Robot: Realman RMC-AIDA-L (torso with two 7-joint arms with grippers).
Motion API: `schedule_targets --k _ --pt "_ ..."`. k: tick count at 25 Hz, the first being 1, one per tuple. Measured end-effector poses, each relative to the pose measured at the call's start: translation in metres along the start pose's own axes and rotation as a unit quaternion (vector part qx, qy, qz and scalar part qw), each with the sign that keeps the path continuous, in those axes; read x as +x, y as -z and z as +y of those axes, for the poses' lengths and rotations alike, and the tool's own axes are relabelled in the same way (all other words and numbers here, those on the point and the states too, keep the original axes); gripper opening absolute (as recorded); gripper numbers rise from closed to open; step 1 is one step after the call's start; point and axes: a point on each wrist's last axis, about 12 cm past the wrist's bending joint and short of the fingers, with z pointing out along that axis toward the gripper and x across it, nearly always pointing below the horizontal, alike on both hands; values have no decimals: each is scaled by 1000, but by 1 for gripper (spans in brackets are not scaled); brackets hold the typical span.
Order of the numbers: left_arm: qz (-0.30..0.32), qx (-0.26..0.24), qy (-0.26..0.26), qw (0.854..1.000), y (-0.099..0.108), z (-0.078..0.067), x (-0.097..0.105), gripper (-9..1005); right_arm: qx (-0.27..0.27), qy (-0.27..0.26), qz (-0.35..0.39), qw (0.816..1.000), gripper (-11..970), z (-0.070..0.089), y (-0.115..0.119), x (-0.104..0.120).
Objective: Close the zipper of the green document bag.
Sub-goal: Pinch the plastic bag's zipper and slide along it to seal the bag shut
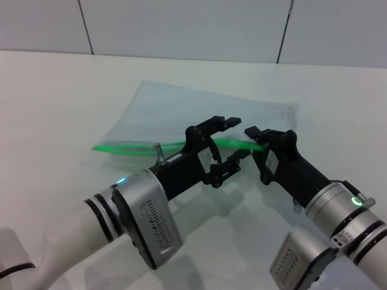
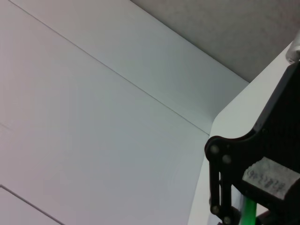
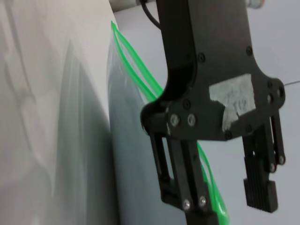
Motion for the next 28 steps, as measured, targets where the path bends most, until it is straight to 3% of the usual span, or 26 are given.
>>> schedule_targets --k 17,22,28 --pt "-5 9 -6 1000 -1 -1 -1 551 0 1 -1 1000 49 0 0 0" --pt "-5 9 -7 1000 -2 -1 -1 329 0 1 -1 1000 49 0 0 0" --pt "0 18 -10 1000 -3 -1 1 286 0 2 -1 1000 49 0 0 0"
